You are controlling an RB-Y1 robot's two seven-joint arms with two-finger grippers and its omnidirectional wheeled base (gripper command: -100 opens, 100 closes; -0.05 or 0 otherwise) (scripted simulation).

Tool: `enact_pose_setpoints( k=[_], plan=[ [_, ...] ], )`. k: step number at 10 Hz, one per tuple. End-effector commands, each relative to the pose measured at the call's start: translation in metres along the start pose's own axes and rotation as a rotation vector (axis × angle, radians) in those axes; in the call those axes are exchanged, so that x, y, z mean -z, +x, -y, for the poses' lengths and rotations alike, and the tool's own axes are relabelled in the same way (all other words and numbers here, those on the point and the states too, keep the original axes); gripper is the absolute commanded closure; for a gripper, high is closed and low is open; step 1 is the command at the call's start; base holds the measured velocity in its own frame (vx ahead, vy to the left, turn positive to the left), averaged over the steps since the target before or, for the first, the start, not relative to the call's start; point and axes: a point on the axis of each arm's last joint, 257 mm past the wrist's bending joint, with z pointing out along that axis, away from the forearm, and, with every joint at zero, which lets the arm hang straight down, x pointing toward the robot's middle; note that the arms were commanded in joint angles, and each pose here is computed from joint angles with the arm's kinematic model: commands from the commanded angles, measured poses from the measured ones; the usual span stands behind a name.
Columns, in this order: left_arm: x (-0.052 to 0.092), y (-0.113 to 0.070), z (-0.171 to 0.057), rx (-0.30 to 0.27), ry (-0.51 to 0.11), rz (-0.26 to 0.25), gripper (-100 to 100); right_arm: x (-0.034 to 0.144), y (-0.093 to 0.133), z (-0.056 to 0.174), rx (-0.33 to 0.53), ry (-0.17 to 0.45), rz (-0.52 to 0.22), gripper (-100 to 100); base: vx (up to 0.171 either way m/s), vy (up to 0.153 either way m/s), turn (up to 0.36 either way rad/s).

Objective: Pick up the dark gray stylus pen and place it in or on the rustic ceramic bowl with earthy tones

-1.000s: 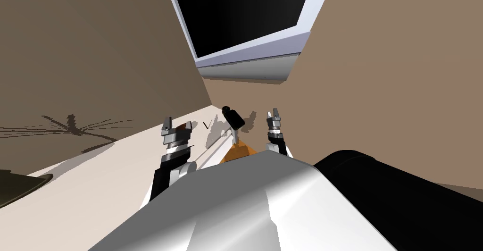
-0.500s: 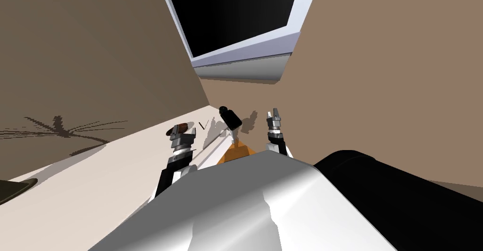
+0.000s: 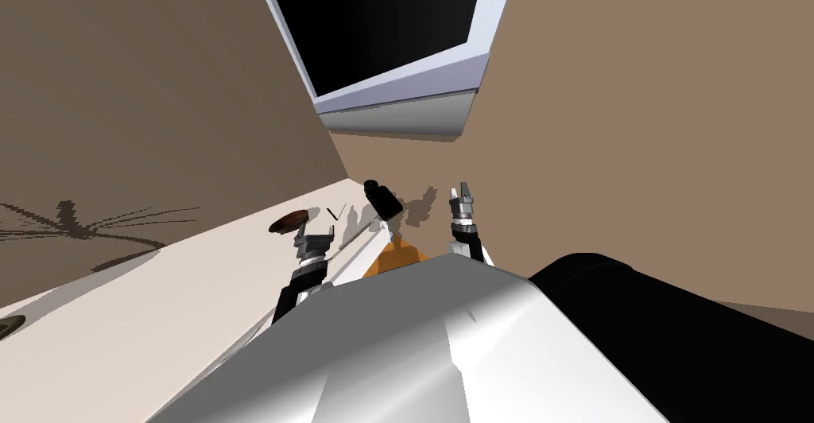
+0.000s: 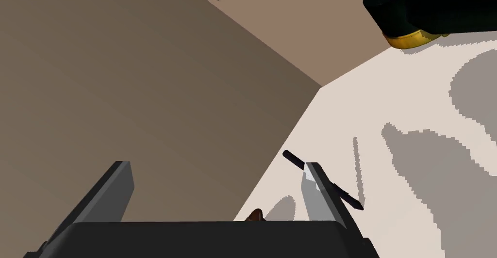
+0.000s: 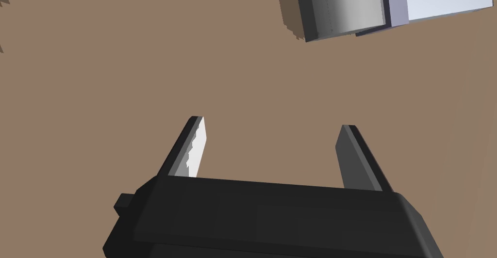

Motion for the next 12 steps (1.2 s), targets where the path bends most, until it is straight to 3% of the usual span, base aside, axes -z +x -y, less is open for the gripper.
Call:
enact_pose_setpoints(
  k=[1,7,8,10,11,12],
  plan=[
    [0.001,-0.012,-0.006,0.038,-0.014,0.023,-100,0.0,0.0,0.0,0.0,0.0,0.0,0,0.013,-0.045,-0.006],
    [0.012,-0.086,-0.05,0.348,-0.04,0.205,-100,0.0,0.0,0.0,0.0,0.0,0.0,0,0.027,-0.038,-0.038],
    [0.014,-0.09,-0.054,0.346,-0.047,0.215,-100,0.0,0.0,0.0,0.0,0.0,0.0,0,0.033,-0.017,-0.02],
    [0.014,-0.109,-0.062,0.444,-0.031,0.263,-100,0.0,0.0,0.0,0.0,0.0,0.0,0,0.034,-0.011,-0.034],
    [0.016,-0.111,-0.064,0.442,-0.034,0.269,-100,0.0,0.0,0.0,0.0,0.0,0.0,0,0.029,-0.002,-0.014],
    [0.016,-0.121,-0.069,0.488,-0.025,0.293,-100,0.0,0.0,0.0,0.0,0.0,0.0,0,0.029,0.0,-0.027]
  ],
)
